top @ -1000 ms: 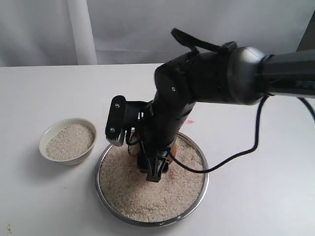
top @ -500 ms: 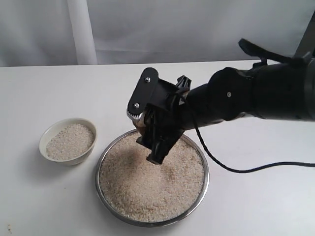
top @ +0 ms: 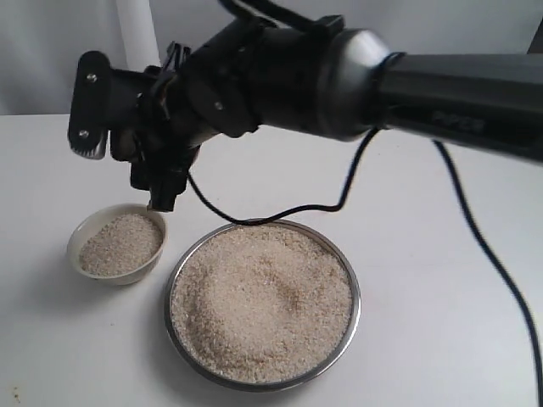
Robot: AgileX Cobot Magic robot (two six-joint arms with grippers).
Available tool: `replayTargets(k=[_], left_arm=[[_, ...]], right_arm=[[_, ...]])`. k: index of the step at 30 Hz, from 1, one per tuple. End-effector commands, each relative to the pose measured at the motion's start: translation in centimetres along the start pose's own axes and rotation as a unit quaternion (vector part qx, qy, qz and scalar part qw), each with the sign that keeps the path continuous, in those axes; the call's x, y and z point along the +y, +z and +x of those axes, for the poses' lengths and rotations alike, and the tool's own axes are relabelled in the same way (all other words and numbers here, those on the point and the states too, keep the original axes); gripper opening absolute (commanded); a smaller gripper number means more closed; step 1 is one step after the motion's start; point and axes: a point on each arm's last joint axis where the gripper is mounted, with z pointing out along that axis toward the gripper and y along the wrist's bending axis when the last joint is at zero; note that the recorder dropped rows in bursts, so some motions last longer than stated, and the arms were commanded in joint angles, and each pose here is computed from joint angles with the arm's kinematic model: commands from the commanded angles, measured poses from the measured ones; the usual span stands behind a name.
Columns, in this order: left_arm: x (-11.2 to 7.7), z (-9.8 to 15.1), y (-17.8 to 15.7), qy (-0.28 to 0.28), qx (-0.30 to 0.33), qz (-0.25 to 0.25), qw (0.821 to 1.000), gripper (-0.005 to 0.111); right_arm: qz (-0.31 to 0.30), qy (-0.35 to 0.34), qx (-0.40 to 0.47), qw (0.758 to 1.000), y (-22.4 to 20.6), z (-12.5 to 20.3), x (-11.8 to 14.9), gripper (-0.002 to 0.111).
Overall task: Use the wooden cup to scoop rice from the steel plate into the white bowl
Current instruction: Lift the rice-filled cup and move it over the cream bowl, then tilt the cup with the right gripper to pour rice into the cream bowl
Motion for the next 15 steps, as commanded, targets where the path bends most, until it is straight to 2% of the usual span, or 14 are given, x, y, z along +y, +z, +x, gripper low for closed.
replayTargets(k=[1,10,15], left_arm=[[-0.1,-0.2,0.0,-0.003,-0.004,0.005,1.000,0.000],[-0.1,-0.2,0.0,-0.003,-0.004,0.005,1.000,0.000],[-0.1,-0.2,0.0,-0.003,-0.004,0.005,1.000,0.000]], right_arm=[[0.018,-0.082,0.043,0.996,1.9,-1.7,0.4,0.000],[0.042,-0.228,0.096,0.968,5.2,-2.9,3.3,0.000],[0.057,-0.275,0.113,0.953,6.4,-2.9,4.2,0.000]])
